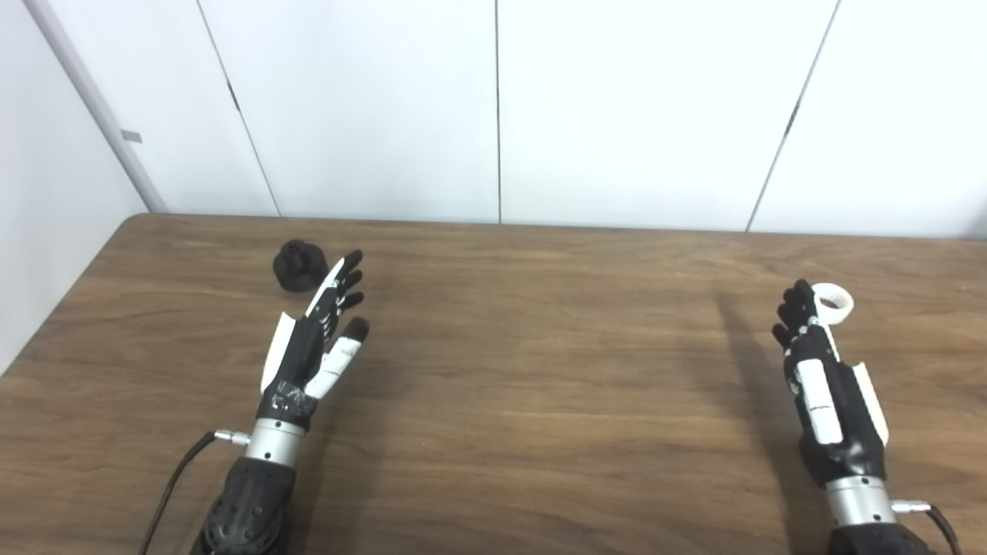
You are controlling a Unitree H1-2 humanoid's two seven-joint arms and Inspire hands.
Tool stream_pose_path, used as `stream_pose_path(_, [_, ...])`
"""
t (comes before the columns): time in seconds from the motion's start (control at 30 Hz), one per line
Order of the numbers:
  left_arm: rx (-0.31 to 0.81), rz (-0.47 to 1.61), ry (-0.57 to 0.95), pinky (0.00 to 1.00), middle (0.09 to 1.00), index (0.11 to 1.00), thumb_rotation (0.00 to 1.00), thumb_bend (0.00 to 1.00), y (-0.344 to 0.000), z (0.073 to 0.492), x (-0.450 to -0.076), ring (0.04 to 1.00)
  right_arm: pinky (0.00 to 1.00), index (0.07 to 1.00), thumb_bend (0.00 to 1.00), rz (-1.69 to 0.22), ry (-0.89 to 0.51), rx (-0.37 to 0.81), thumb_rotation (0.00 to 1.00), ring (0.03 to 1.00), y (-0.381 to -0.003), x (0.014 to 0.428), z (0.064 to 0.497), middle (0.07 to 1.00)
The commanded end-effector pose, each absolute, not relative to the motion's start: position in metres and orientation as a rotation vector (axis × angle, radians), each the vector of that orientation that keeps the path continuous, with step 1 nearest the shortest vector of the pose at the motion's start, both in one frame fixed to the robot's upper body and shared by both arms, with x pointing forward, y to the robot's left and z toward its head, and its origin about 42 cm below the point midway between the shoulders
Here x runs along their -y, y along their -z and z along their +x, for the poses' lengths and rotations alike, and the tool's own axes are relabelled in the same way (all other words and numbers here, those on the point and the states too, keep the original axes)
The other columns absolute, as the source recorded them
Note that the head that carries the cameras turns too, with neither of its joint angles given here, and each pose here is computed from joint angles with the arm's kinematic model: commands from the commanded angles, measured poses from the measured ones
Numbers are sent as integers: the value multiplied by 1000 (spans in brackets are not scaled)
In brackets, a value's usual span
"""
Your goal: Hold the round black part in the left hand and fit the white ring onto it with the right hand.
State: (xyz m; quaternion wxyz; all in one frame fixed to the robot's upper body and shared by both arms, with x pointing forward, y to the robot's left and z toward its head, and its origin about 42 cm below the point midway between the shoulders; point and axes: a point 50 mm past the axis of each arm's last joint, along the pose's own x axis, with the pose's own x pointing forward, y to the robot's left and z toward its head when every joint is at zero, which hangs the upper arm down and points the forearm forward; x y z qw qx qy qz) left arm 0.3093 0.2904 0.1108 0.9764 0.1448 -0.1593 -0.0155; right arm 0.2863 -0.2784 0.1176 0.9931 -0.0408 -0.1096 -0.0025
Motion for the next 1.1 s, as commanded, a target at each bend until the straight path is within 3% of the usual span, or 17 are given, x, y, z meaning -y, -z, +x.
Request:
stream_pose_path(0.0, [170,270,28,886,977,966,865,771,-62,280,-291,949,995,1000,408,-50,29,117,877,1000,-82,279,269,1000])
stream_pose_path(0.5, [171,271,28,883,977,965,865,782,-62,281,-291,947,998,1000,411,-48,27,116,871,999,-82,278,269,1000])
stream_pose_path(0.7, [197,346,1,856,935,927,802,812,-64,279,-290,919,1000,1000,425,-39,22,121,875,1000,-79,281,269,1000])
stream_pose_path(0.9, [279,492,-49,779,853,860,608,815,-74,279,-283,844,998,1000,423,-50,22,122,878,1000,-78,285,269,1000])
stream_pose_path(0.97, [322,555,-73,744,801,803,469,831,-78,280,-280,802,1000,1000,419,-49,21,116,888,1000,-78,286,270,1000])
stream_pose_path(1.0, [362,618,-97,738,793,793,446,832,-80,281,-280,795,1000,1000,417,-52,21,115,889,1000,-77,287,270,1000])
stream_pose_path(1.07, [440,725,-138,691,750,754,311,793,-83,282,-279,748,994,1000,414,-56,25,116,897,999,-77,288,270,1000])
